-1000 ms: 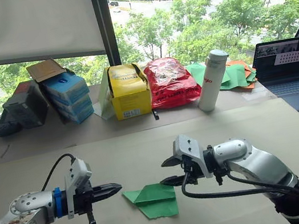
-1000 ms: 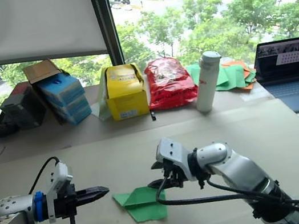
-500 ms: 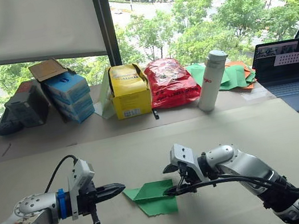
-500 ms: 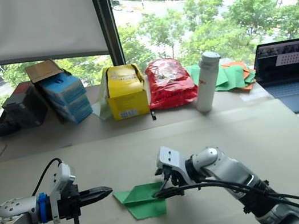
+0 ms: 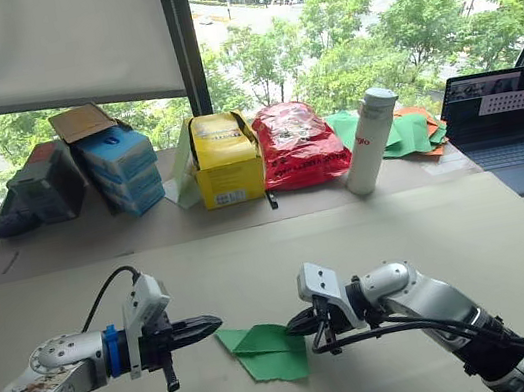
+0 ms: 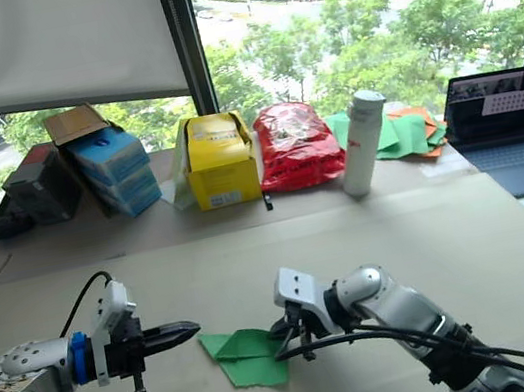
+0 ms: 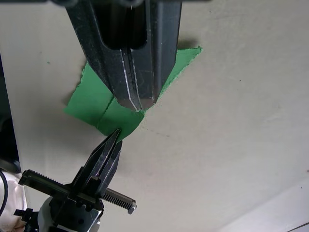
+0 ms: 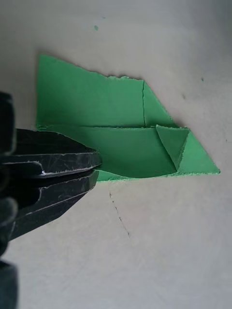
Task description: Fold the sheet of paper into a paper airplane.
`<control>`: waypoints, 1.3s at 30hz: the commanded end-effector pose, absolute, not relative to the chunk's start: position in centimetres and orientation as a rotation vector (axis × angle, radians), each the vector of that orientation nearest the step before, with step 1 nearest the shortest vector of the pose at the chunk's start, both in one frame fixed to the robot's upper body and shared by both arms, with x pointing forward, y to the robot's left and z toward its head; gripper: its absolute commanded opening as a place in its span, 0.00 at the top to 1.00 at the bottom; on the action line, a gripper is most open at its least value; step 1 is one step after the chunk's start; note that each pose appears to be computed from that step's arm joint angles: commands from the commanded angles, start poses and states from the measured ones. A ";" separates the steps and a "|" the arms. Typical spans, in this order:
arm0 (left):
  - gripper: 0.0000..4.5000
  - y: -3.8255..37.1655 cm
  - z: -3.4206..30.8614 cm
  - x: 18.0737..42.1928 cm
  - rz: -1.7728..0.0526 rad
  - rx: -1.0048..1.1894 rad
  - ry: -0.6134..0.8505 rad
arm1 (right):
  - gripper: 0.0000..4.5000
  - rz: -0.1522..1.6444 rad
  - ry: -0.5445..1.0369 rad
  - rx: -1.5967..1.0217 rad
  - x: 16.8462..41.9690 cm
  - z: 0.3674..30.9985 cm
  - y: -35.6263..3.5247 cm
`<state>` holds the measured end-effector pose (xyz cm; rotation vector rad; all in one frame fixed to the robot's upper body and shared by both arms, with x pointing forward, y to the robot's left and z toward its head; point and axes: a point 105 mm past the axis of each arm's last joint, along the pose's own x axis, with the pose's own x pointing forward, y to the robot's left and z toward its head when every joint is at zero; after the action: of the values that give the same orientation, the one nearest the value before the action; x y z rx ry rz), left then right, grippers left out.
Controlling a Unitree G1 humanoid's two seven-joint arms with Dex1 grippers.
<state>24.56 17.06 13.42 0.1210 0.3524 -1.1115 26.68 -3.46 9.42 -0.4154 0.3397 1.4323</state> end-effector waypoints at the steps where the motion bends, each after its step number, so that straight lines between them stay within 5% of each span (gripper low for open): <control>1: 1.00 17.0 14.8 25.7 -1.086 0.126 0.276 | 0.99 1.372 0.087 -0.430 27.9 14.2 -3.1; 9: 1.00 17.5 18.5 28.7 -0.982 -0.051 0.101 | 0.99 1.144 -0.230 -0.735 29.8 18.1 -4.4; 18: 1.00 17.4 19.1 29.0 -0.983 -0.138 0.094 | 0.99 1.117 -0.473 -1.165 27.9 15.3 -3.1; 31: 1.00 16.8 18.2 28.7 -1.017 -0.129 0.138 | 0.99 1.322 -0.318 -1.206 25.4 10.8 -3.0; 37: 1.00 16.7 17.9 28.6 -1.027 -0.115 0.149 | 0.51 1.374 -0.267 -1.076 24.7 11.8 -3.0; 39: 1.00 16.6 17.7 28.6 -1.032 -0.112 0.154 | 0.45 1.396 -0.247 -0.996 24.5 13.0 -3.1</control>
<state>28.72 16.66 17.23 -0.1444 0.1738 -1.0190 24.77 -3.13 10.74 -1.0554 -0.2027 1.3970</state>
